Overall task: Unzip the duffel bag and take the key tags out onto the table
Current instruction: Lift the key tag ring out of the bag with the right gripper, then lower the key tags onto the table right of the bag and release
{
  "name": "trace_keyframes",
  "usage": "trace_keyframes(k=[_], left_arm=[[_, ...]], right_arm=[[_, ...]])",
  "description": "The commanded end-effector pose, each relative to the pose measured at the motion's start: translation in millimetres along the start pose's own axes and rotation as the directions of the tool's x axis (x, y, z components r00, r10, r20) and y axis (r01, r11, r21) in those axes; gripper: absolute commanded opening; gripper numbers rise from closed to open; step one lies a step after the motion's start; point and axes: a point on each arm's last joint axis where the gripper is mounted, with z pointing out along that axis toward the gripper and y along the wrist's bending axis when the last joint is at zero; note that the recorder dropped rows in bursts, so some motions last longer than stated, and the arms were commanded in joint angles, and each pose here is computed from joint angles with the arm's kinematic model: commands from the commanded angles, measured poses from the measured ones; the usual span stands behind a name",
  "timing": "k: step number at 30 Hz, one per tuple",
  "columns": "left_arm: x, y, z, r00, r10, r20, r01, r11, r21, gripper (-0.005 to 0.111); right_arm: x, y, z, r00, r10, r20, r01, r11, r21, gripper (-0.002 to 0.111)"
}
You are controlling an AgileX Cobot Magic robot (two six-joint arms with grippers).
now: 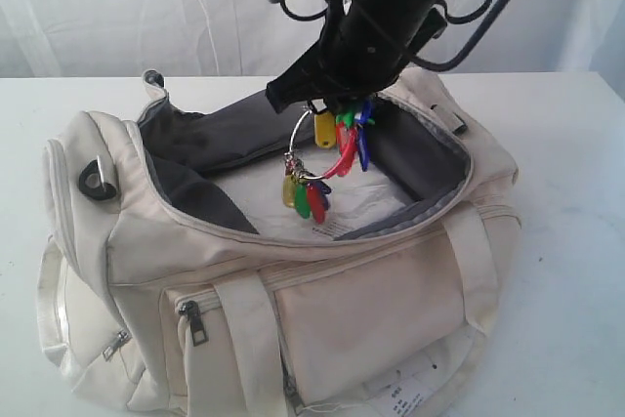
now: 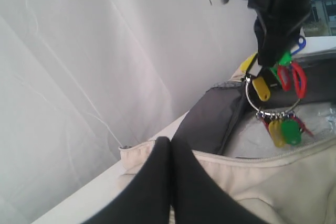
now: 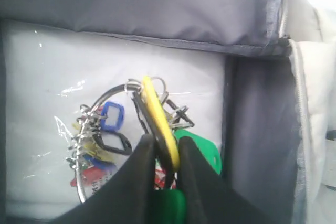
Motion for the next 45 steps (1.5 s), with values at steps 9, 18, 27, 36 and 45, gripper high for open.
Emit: trace_keyframes(k=[9,18,27,36,45], left_arm=[[11,-5.1,33,0.985,-0.057,-0.164,0.067,0.996,0.057,0.0],[7,-12.0,75,0.922,-0.048,-0.384,0.135,0.97,0.201,0.0],[4,-17.6,102,0.855,-0.031,-0.517,0.207,0.936,0.286,0.0],[2,-17.6,104,0.852,-0.042,-0.521,0.22,0.933,0.285,0.0],[2,-17.6,104,0.852,-0.042,-0.521,0.22,0.933,0.285,0.0]], right_arm=[[10,-15,-70,0.998,-0.032,0.057,0.03,0.999,0.039,0.0],[29,-28,-112,0.999,-0.046,0.008,0.045,0.992,0.114,0.0],[53,-35,-136,0.998,-0.058,0.034,0.052,0.986,0.157,0.0],[123,-34,-117,0.991,-0.06,-0.123,0.08,0.983,0.166,0.0],[181,-39,-64,0.97,-0.061,-0.236,0.133,0.944,0.303,0.0]])
